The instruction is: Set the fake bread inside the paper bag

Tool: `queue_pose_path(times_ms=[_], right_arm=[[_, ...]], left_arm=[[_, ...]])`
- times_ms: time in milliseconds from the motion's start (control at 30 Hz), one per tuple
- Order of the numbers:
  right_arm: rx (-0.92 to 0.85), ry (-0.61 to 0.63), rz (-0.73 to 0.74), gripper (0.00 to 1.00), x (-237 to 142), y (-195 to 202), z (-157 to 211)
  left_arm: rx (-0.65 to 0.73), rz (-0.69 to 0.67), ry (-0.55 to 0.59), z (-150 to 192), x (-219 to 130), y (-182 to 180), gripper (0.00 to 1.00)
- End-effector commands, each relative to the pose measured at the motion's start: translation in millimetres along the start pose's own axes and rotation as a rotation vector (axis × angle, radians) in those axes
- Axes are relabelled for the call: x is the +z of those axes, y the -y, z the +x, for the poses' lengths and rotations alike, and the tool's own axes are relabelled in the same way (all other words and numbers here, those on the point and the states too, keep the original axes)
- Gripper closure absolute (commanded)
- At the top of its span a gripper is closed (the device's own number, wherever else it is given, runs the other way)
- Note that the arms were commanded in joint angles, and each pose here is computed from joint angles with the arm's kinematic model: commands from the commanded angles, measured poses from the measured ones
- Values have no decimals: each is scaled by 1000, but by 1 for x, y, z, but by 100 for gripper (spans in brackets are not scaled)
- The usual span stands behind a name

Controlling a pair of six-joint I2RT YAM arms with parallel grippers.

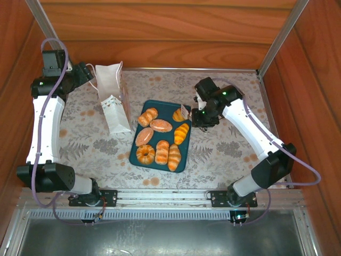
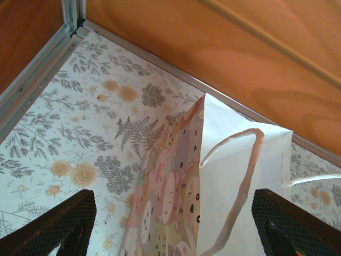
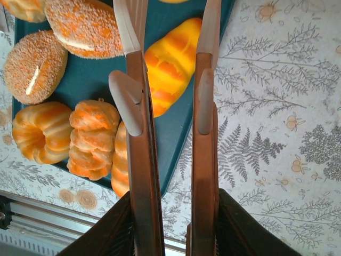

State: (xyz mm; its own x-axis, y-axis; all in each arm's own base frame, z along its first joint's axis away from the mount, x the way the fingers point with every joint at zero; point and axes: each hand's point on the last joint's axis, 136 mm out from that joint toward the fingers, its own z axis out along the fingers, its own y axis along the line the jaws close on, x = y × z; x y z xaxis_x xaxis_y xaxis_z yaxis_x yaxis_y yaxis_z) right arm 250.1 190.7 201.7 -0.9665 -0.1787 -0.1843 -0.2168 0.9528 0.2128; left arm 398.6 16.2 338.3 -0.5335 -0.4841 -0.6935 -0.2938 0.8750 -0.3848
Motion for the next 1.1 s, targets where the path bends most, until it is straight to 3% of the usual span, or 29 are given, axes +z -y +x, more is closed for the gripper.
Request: queue_pose_path(times_ms=[0, 367, 1067], right_arm=[[30, -13, -10, 61, 0, -9, 14], [63, -66, 27, 60, 11, -24, 59], [98, -99, 50, 56, 38, -35, 54]], left_arm=[[26, -11, 4, -2, -3, 1, 18], [40, -5, 25, -7, -9, 4, 12], [51, 1, 16, -5, -7, 5, 11]])
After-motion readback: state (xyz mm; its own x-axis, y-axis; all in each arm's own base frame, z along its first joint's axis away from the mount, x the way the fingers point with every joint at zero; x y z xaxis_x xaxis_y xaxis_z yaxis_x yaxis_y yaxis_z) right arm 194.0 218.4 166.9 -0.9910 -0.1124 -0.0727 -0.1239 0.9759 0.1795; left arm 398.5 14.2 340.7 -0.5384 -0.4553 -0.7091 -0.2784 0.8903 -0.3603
